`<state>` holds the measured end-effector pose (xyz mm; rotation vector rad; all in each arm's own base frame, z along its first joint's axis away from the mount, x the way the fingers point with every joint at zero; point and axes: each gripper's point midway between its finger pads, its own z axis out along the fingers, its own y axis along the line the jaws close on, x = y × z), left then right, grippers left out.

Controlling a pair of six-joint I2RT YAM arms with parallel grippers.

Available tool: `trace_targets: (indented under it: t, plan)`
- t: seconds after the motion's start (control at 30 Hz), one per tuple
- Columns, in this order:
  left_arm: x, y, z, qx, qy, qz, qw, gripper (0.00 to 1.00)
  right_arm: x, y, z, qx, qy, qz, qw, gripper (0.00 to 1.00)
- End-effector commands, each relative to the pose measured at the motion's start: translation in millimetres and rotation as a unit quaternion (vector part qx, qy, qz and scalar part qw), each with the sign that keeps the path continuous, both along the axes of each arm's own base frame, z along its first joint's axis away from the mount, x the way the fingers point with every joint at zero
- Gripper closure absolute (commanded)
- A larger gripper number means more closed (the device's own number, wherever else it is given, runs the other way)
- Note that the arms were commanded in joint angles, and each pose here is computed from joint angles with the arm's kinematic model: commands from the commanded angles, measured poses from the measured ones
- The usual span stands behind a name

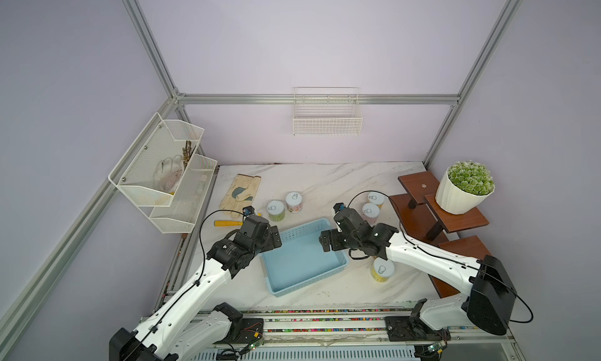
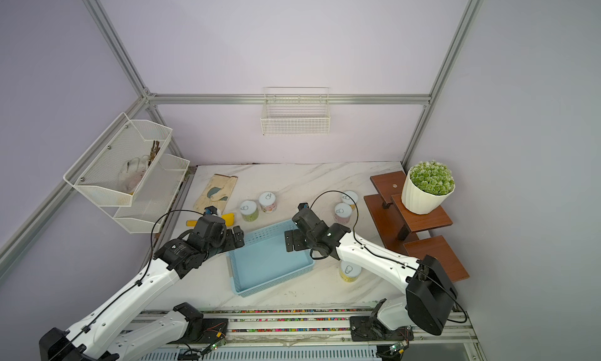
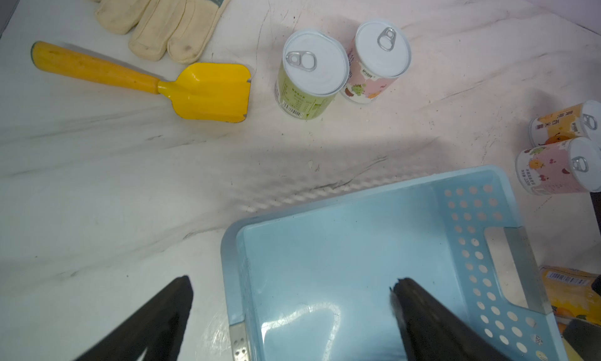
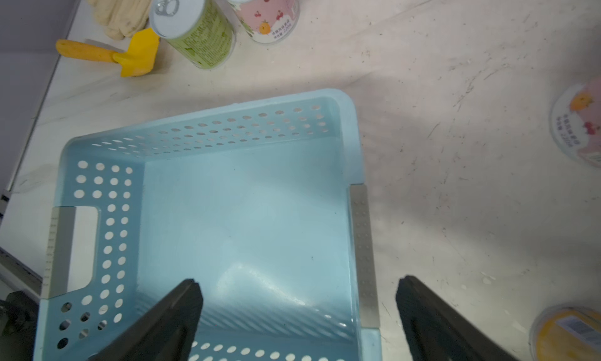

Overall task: Put the canned food in the basket
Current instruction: Move the basket to the center of the board.

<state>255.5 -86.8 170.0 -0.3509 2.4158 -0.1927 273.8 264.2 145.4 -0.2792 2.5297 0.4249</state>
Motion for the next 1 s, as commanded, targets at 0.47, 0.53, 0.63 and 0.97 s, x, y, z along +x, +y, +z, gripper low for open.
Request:
trace_targets:
  t: [0.47, 0.53, 0.63, 0.97]
  plan:
    - [-44.1, -8.0, -61.6, -0.031, 0.123, 0.000, 0.992, 0.00, 12.0, -30.4, -51.9, -0.170, 0.066, -0.030, 0.983, 0.00]
    - [-43.8, -14.1, -62.5, -0.038, 0.126, -0.008, 0.991, 0.00, 15.7, -31.5, -56.1, -0.177, 0.067, -0.032, 0.981, 0.01]
    - [-43.7, -20.0, -62.5, -0.039, 0.129, -0.017, 0.991, 0.00, 23.2, -33.2, -59.9, -0.179, 0.069, -0.036, 0.981, 0.03]
    - [-28.9, -47.6, -58.6, -0.067, 0.119, -0.047, 0.990, 0.03, 60.1, -43.4, -62.8, -0.161, 0.077, -0.051, 0.983, 0.20]
